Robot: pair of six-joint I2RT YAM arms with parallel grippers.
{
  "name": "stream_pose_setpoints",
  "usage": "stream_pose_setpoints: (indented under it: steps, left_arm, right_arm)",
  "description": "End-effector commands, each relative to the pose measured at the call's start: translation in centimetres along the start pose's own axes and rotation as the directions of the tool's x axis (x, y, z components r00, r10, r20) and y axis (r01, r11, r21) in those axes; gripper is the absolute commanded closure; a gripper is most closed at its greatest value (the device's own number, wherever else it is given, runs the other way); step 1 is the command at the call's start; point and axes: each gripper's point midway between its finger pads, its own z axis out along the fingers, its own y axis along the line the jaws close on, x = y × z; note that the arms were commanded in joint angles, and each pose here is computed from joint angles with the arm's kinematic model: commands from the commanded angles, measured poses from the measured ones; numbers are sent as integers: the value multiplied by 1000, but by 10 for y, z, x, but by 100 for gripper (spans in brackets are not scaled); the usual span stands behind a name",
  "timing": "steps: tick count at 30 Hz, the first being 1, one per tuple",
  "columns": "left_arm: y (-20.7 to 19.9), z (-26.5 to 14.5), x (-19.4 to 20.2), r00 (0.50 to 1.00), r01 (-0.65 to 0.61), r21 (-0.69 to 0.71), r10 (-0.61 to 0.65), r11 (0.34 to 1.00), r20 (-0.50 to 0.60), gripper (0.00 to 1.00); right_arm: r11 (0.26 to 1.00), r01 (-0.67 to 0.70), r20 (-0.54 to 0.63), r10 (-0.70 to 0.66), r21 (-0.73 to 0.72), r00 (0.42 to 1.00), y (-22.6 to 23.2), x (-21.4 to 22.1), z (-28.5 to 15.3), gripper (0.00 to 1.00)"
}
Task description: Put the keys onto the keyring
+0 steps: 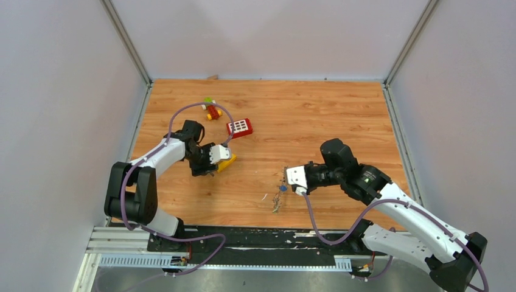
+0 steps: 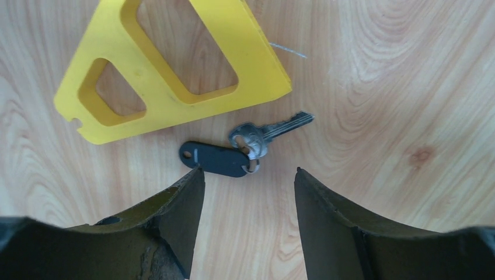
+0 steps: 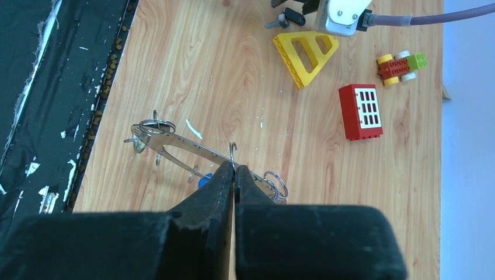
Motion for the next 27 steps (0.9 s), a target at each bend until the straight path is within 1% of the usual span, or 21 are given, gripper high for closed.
stream_pose_setpoints:
  steps: [1,7,12,14,16,20,27]
  left_arm:
    - [22,-1,-6,993,-113,-60,114,992,13,35]
    - [23,9,-2,994,-113,-29,113,993,-5,41]
    - [21,12,1,993,-118,-15,118,993,-12,43]
    - [21,13,1,993,-120,-21,120,993,-12,45]
    - [21,14,1,993,-119,-20,119,993,-10,49]
    - [21,14,1,993,-120,-14,119,993,-11,63]
    - [22,6,-6,993,-114,-12,114,993,6,81]
  right_arm:
    - [999,25,20,-25,24,999,-9,-7,-1,100]
    - [999,25,21,-26,24,999,-9,-7,-1,100]
    - [999,24,17,-25,24,1000,-9,-6,-1,100]
    - [999,26,17,-27,22,999,-9,-6,0,100]
    - [999,26,17,-26,23,1000,-9,-6,-1,100]
    - [999,24,16,-24,22,1000,-9,-6,0,100]
    - [1000,22,15,-22,20,1000,-9,-5,0,100]
